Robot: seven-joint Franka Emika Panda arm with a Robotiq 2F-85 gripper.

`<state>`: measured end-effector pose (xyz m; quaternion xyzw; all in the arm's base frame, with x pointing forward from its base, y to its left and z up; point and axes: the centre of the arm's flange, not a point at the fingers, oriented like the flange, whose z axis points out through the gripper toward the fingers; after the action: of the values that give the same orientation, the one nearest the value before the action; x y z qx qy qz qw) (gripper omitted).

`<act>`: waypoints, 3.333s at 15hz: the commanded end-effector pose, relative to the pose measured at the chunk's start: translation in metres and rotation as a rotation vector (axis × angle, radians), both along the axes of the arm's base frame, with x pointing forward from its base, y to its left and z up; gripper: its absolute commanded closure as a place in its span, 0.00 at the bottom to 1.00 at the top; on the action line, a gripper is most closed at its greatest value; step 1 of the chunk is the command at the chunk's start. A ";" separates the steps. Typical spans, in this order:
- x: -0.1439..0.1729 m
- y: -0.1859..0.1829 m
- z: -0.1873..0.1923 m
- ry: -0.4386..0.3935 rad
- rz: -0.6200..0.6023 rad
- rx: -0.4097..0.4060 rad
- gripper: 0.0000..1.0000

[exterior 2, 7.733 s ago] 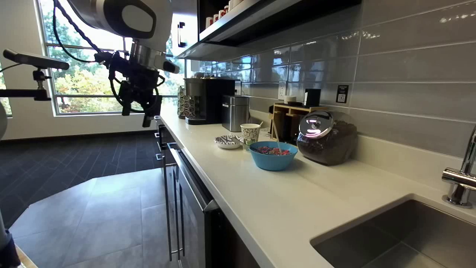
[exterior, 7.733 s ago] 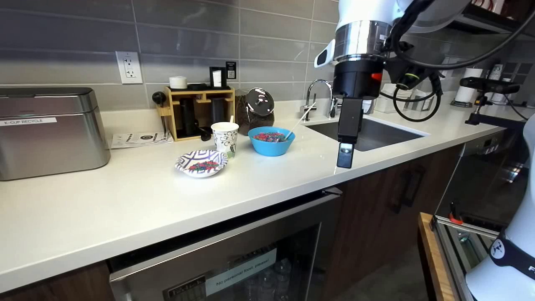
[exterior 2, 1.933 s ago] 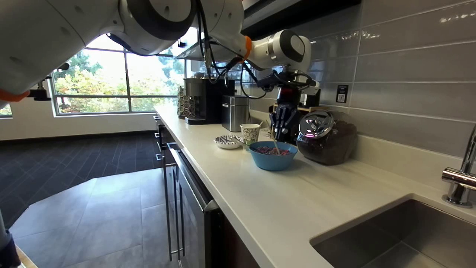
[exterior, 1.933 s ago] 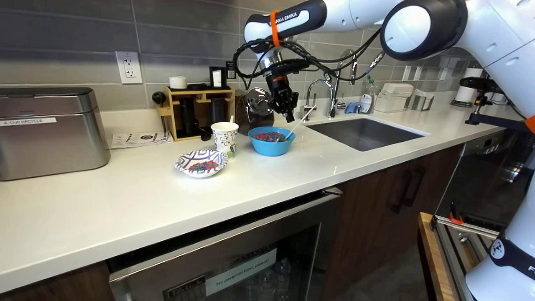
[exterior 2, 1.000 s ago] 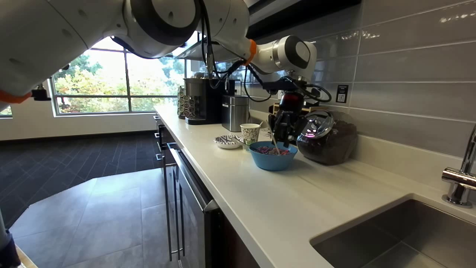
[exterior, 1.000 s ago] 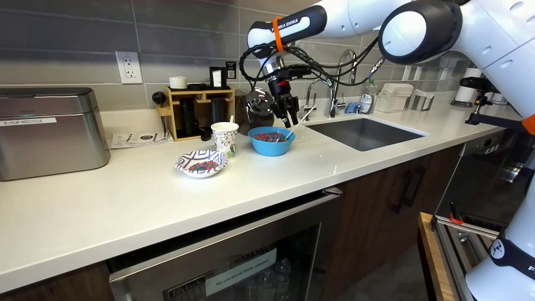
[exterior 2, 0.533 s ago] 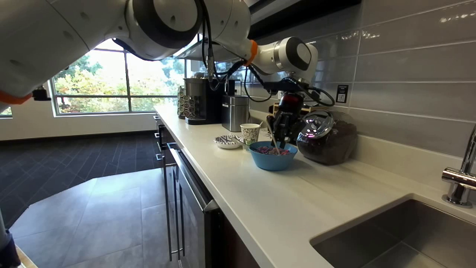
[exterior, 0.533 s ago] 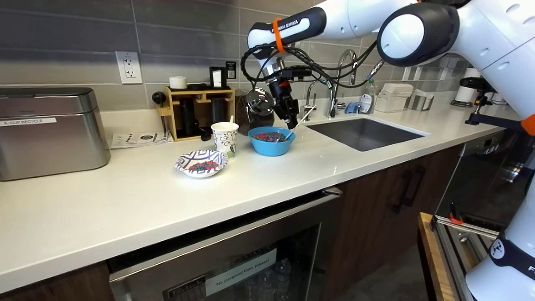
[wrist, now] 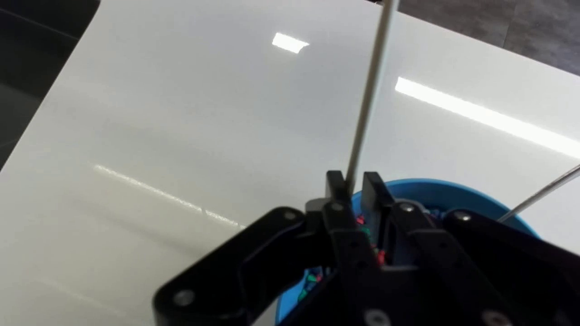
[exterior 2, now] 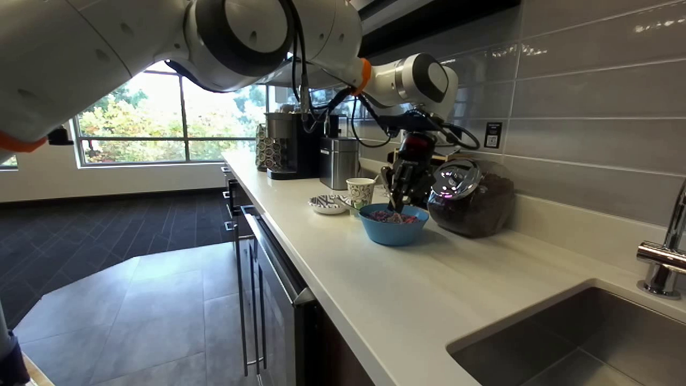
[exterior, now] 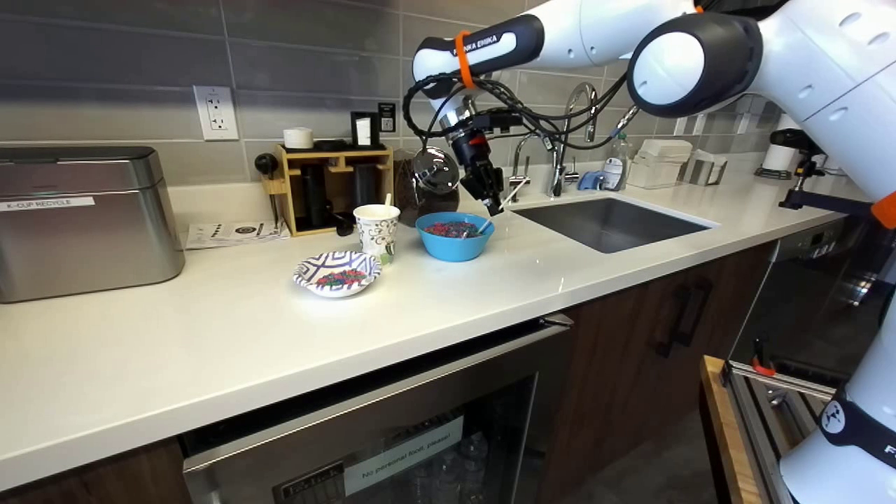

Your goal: Take the chopstick out of the blue bowl.

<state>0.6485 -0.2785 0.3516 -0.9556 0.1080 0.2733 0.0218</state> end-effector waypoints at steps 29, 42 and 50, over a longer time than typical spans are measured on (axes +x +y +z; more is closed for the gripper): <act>-0.015 0.009 0.111 -0.556 -0.340 -0.207 0.98; -0.056 0.017 0.090 -0.494 -0.246 -0.244 0.98; -0.087 0.003 0.072 -0.678 -0.269 -0.319 0.98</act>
<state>0.5950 -0.2788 0.4429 -0.9650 0.2542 -0.0414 -0.0500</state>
